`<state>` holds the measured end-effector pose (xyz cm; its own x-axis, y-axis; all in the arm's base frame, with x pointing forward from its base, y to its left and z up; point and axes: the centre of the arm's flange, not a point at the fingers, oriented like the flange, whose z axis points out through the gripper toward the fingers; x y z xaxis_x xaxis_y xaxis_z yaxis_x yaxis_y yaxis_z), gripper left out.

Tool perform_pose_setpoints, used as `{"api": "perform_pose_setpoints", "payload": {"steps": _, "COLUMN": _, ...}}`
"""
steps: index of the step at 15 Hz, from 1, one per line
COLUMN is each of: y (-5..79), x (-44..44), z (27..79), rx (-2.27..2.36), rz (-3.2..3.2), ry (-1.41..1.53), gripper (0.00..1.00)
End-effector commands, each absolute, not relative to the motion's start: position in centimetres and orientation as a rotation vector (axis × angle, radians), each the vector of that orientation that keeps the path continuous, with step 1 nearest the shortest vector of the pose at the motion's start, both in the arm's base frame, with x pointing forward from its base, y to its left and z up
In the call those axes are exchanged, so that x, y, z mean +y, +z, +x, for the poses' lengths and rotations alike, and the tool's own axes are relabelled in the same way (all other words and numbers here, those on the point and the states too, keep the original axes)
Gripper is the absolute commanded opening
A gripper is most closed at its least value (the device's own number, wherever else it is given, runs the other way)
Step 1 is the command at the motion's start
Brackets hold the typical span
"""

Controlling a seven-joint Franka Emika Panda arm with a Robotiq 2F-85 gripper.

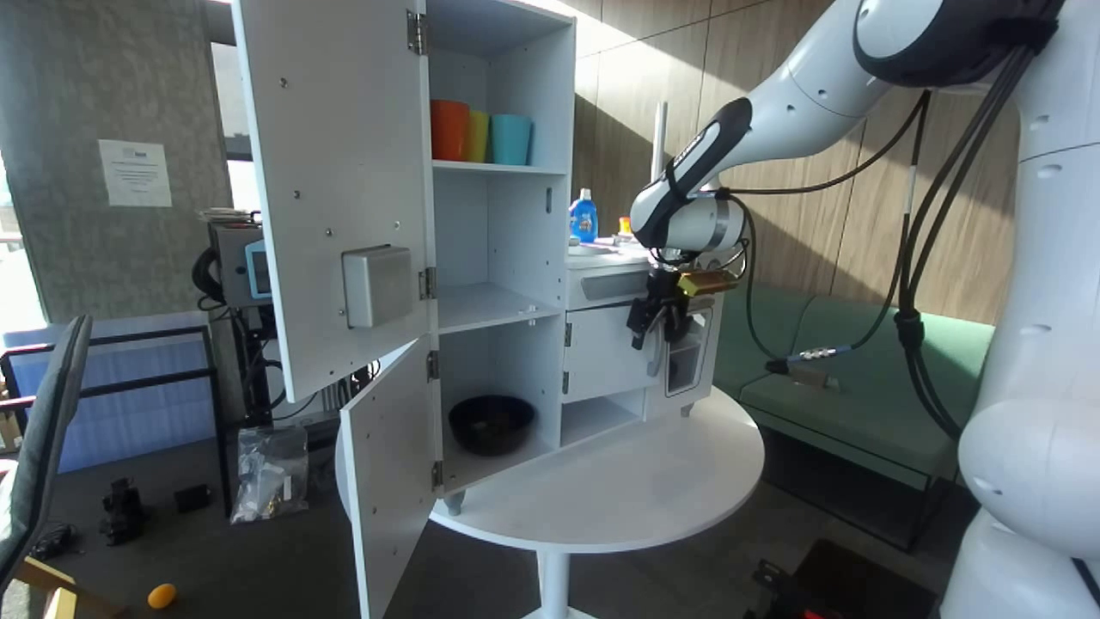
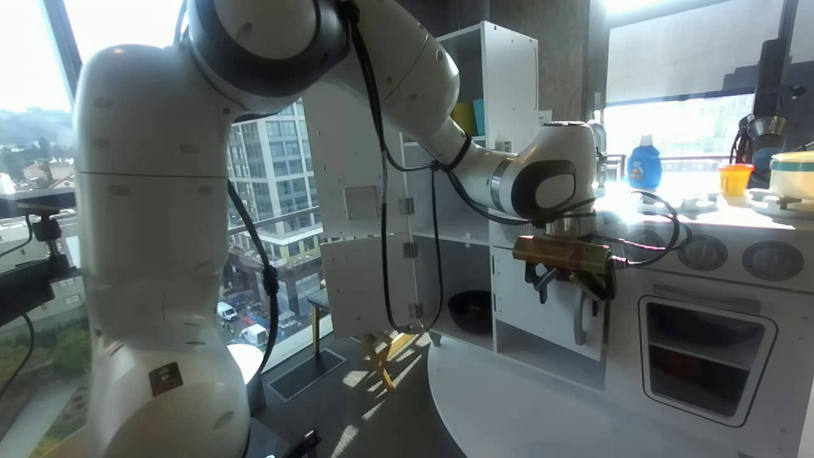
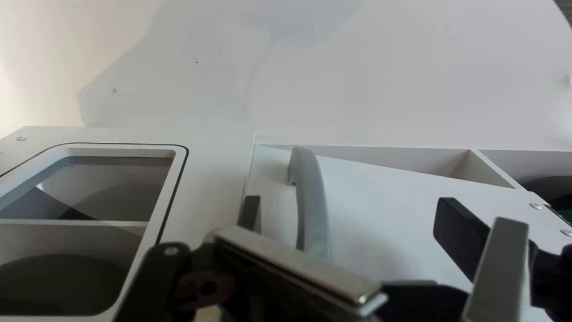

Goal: Open the cabinet and oven doors.

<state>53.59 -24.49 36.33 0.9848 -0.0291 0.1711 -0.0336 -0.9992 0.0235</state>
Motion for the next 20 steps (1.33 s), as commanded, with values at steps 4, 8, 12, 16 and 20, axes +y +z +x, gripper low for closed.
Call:
{"api": "perform_pose_setpoints", "payload": {"steps": 4, "y": 37.4, "x": -24.2, "z": 53.9, "rx": 0.010, "rz": 3.168, "ry": 0.167, "gripper": 1.00}}
{"api": "perform_pose_setpoints", "payload": {"steps": 8, "y": 37.8, "x": -23.6, "z": 51.9, "rx": 0.033, "rz": 3.184, "ry": 0.088, "gripper": 1.00}}
{"api": "perform_pose_setpoints", "payload": {"steps": 12, "y": 38.3, "x": -23.1, "z": 49.8, "rx": 0.112, "rz": 3.217, "ry": 0.049, "gripper": 1.00}}
{"api": "perform_pose_setpoints", "payload": {"steps": 16, "y": 39.4, "x": -22.9, "z": 48.0, "rx": 0.077, "rz": 3.127, "ry": 0.051, "gripper": 1.00}}
{"api": "perform_pose_setpoints", "payload": {"steps": 20, "y": 42.2, "x": -23.9, "z": 47.4, "rx": -0.012, "rz": 2.928, "ry": 0.199, "gripper": 1.00}}
